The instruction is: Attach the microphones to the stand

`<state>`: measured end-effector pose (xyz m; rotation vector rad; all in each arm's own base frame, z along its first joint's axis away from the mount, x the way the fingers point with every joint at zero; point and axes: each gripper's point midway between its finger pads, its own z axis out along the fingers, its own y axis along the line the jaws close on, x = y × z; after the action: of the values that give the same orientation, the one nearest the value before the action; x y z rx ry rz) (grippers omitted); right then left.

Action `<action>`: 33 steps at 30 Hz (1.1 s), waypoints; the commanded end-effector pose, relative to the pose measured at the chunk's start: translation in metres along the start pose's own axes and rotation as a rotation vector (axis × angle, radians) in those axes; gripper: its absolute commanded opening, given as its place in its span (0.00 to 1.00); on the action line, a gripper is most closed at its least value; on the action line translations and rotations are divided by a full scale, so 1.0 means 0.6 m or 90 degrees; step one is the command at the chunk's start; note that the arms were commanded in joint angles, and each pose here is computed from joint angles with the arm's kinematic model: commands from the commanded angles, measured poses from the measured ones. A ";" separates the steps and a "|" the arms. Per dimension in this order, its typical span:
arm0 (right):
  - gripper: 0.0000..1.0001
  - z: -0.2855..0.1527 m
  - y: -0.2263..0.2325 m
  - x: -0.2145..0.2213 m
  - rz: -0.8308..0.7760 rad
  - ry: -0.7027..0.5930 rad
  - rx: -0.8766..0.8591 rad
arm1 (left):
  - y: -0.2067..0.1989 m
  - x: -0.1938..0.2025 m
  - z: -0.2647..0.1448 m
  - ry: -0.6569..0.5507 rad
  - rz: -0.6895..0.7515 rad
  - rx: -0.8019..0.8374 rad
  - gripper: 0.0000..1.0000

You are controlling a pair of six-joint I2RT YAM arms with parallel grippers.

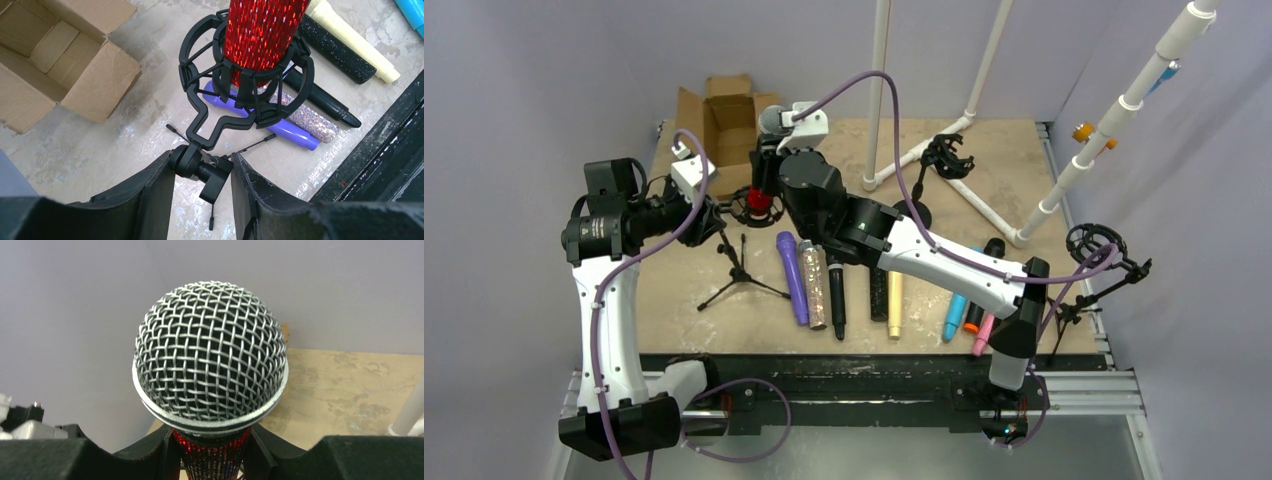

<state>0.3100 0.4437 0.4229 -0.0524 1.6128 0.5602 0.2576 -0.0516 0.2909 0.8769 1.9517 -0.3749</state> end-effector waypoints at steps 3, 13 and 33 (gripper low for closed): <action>0.00 -0.016 0.029 0.093 -0.087 0.090 -0.128 | -0.020 0.053 0.008 0.069 -0.032 0.034 0.00; 0.00 -0.024 0.050 0.095 -0.082 0.090 -0.208 | -0.021 0.051 0.007 0.067 -0.031 0.036 0.00; 0.52 -0.020 0.042 0.170 -0.081 0.128 -0.216 | -0.019 0.049 0.012 0.062 -0.039 0.038 0.00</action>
<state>0.2951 0.4798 0.3465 -0.3748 1.6468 0.7004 0.2564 -0.0521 0.2901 0.9008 1.9435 -0.3719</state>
